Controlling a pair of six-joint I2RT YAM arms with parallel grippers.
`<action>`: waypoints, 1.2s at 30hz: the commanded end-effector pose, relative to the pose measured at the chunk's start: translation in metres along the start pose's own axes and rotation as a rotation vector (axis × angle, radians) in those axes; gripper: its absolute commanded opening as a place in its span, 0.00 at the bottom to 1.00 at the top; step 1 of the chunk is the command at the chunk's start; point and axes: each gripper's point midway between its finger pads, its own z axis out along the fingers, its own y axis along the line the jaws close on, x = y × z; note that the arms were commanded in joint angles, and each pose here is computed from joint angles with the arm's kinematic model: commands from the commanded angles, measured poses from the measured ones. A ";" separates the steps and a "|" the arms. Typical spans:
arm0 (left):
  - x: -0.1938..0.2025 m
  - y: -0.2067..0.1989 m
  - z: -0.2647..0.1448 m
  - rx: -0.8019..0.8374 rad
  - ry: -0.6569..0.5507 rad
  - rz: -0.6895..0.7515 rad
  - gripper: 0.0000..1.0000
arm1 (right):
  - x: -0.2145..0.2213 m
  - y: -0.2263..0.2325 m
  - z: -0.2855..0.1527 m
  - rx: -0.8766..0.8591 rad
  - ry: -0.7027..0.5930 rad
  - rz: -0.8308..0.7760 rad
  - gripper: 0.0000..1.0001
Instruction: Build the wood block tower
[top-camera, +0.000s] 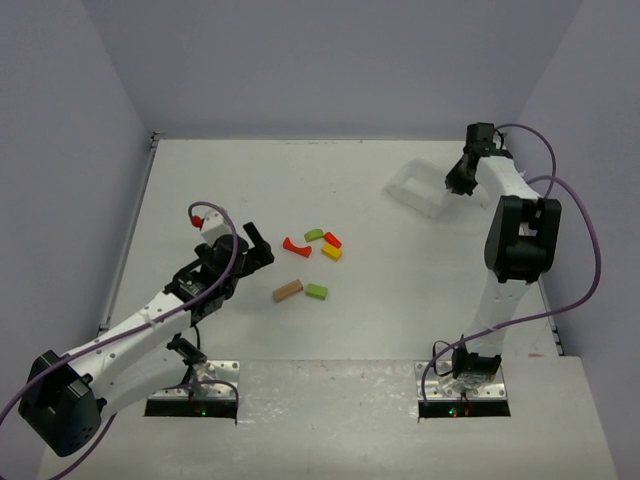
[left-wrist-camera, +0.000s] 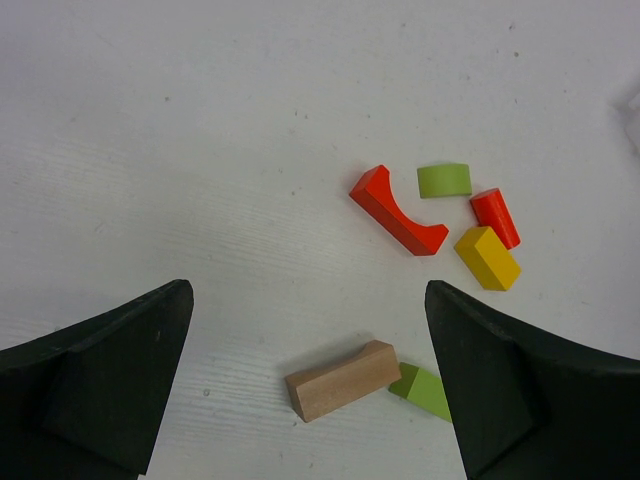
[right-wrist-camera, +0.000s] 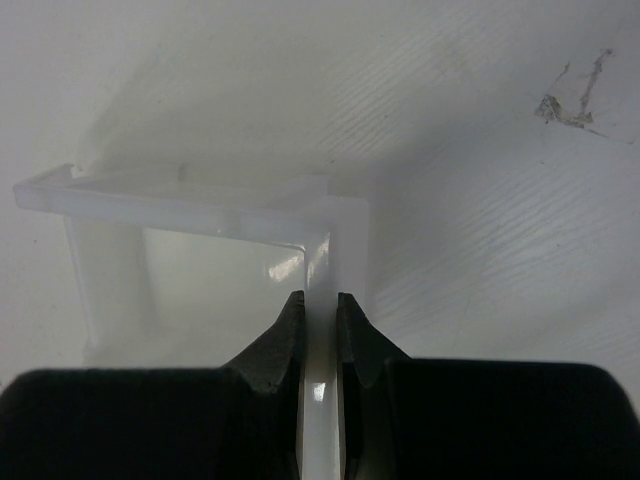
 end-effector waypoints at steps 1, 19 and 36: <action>-0.011 -0.010 0.000 0.016 -0.024 -0.036 1.00 | -0.008 0.004 0.006 0.004 -0.059 0.060 0.08; -0.013 -0.022 -0.005 0.076 -0.010 -0.052 1.00 | -0.008 0.043 -0.062 -0.288 -0.158 0.052 0.99; -0.034 -0.062 0.017 0.137 -0.060 -0.060 1.00 | 0.133 0.073 -0.187 -0.545 -0.390 -0.418 0.99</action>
